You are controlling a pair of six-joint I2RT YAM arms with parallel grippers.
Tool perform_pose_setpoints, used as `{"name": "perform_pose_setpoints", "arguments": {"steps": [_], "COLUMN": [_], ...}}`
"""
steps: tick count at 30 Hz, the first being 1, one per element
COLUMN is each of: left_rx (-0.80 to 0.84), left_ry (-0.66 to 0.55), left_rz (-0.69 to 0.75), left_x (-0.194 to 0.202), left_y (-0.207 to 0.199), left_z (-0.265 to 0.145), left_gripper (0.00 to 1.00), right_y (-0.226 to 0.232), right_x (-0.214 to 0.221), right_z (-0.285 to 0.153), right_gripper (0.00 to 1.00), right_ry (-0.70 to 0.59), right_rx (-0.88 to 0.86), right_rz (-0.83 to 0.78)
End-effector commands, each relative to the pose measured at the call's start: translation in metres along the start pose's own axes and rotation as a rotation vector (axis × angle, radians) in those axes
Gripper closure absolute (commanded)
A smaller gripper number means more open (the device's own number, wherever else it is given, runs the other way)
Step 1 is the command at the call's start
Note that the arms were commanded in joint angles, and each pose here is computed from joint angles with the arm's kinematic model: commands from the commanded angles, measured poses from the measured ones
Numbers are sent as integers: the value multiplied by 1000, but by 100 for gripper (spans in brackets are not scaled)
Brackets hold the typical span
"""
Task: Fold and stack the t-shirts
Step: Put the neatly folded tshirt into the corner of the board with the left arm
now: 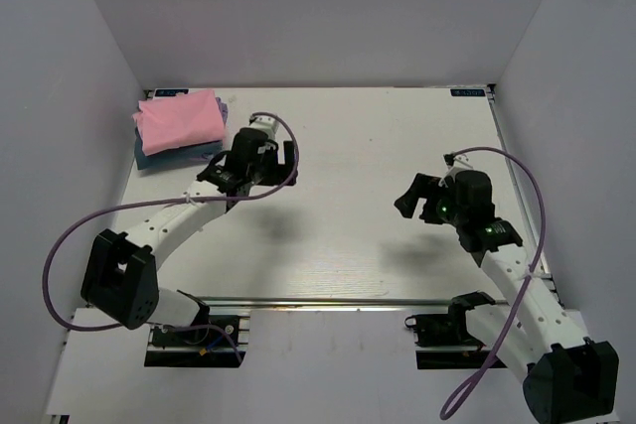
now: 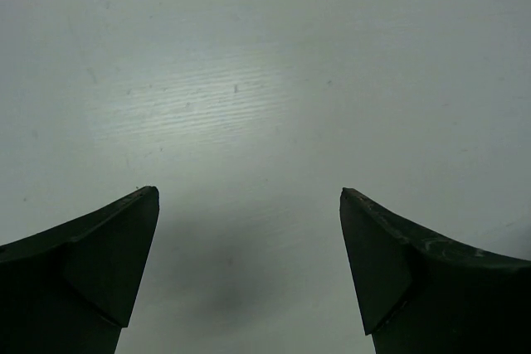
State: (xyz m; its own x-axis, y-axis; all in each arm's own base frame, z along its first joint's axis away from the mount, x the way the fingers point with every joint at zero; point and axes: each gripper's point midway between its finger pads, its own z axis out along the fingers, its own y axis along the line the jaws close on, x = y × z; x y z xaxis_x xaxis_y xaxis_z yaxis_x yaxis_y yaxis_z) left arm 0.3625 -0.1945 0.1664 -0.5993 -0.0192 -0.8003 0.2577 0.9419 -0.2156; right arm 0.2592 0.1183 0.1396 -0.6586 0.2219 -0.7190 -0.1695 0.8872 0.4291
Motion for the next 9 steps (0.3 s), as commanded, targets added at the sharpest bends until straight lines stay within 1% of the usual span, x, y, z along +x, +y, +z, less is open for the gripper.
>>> {"name": "perform_pose_setpoints", "arguments": {"steps": [1, 4, 6, 9], "left_rx": [-138, -150, -163, -154], "left_ry": [12, 23, 14, 3], "left_rz": [-51, -20, -14, -3], "left_x": [25, 33, 31, 30], "left_y": [16, 10, 11, 4], "left_z": [-12, -20, -23, -29], "left_gripper": [0, 0, 0, 0], "right_y": [-13, -14, -13, -12], "right_x": [9, 13, 16, 15], "right_z": [-6, -10, -11, -16], "right_gripper": [9, 9, 9, 9], "right_ry": [-10, -27, -24, -56], "right_rx": [56, 57, 44, 35], "right_rz": [10, 15, 17, 18]}}
